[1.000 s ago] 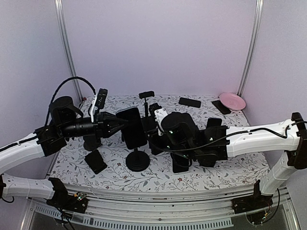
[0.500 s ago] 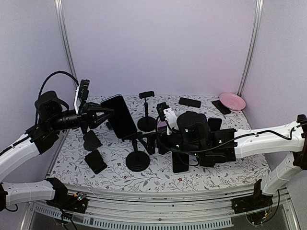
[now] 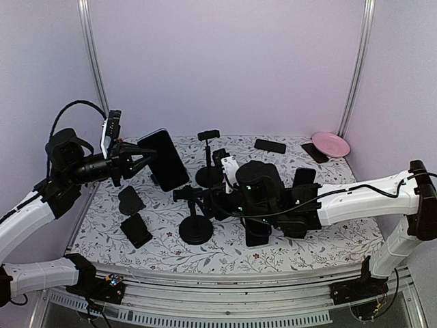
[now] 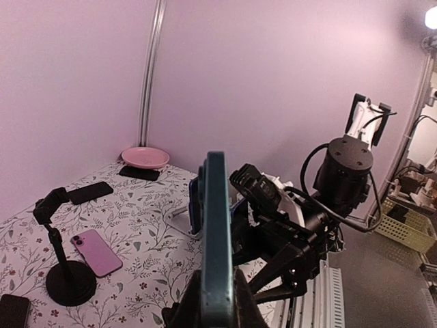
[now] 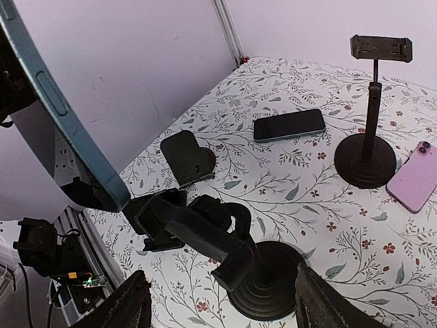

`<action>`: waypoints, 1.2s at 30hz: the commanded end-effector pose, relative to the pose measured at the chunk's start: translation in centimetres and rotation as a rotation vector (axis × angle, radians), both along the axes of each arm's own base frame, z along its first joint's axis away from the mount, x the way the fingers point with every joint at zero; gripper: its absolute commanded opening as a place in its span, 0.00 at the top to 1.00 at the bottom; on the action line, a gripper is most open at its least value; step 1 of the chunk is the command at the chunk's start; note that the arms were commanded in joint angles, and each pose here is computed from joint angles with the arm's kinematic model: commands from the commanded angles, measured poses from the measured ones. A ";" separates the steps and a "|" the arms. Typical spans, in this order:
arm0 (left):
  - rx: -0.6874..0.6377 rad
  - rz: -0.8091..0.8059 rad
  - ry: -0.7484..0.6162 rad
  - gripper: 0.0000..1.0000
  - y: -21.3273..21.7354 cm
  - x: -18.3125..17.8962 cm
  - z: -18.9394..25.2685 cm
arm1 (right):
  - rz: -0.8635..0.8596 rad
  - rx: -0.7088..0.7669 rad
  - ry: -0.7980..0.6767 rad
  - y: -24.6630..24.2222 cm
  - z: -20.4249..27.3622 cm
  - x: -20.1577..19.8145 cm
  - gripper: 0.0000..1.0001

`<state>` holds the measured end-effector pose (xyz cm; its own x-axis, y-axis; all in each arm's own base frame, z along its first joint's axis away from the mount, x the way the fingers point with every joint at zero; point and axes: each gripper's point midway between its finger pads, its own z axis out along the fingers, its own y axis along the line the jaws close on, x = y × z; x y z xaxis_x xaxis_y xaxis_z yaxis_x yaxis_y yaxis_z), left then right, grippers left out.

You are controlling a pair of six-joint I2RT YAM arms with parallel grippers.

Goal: Place the phone on the phone stand
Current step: Hold the phone stand at the center of the board.

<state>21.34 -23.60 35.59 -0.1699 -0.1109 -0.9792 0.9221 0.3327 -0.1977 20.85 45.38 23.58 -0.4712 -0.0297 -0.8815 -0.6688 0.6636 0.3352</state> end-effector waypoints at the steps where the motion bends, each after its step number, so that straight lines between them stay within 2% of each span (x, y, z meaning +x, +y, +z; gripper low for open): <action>1: -0.044 0.005 -0.078 1.00 0.6 -0.3 2.9 | -0.088 -0.027 -0.016 0.4 0.0 0.8 0.33; 2: -0.042 0.001 -0.076 1.00 0.6 -0.3 2.9 | -0.099 -0.022 -0.017 0.3 0.0 0.9 0.38; 7: -0.039 -0.001 -0.074 1.00 0.5 0.0 2.8 | -0.125 -0.044 -0.012 0.8 -0.2 1.5 0.49; 12: -0.035 -0.004 -0.076 1.00 0.5 -0.1 2.9 | -0.096 -0.044 -0.003 1.6 -0.5 1.1 0.54; 15: -0.032 -0.007 -0.070 1.00 0.5 0.0 2.7 | -0.111 -0.059 0.004 1.5 -0.8 1.2 0.60; 24: -0.027 -0.020 -0.056 1.00 0.3 0.1 2.2 | -0.131 -0.082 0.010 1.3 -1.4 1.1 0.67; 30: -0.032 -0.050 -0.030 1.00 -0.2 0.2 1.7 | -0.118 -0.083 0.002 1.8 -1.2 1.1 0.77; 36: -0.034 -0.054 -0.028 1.00 -0.2 0.2 1.6 | -0.103 -0.101 0.010 2.0 -1.6 1.0 0.78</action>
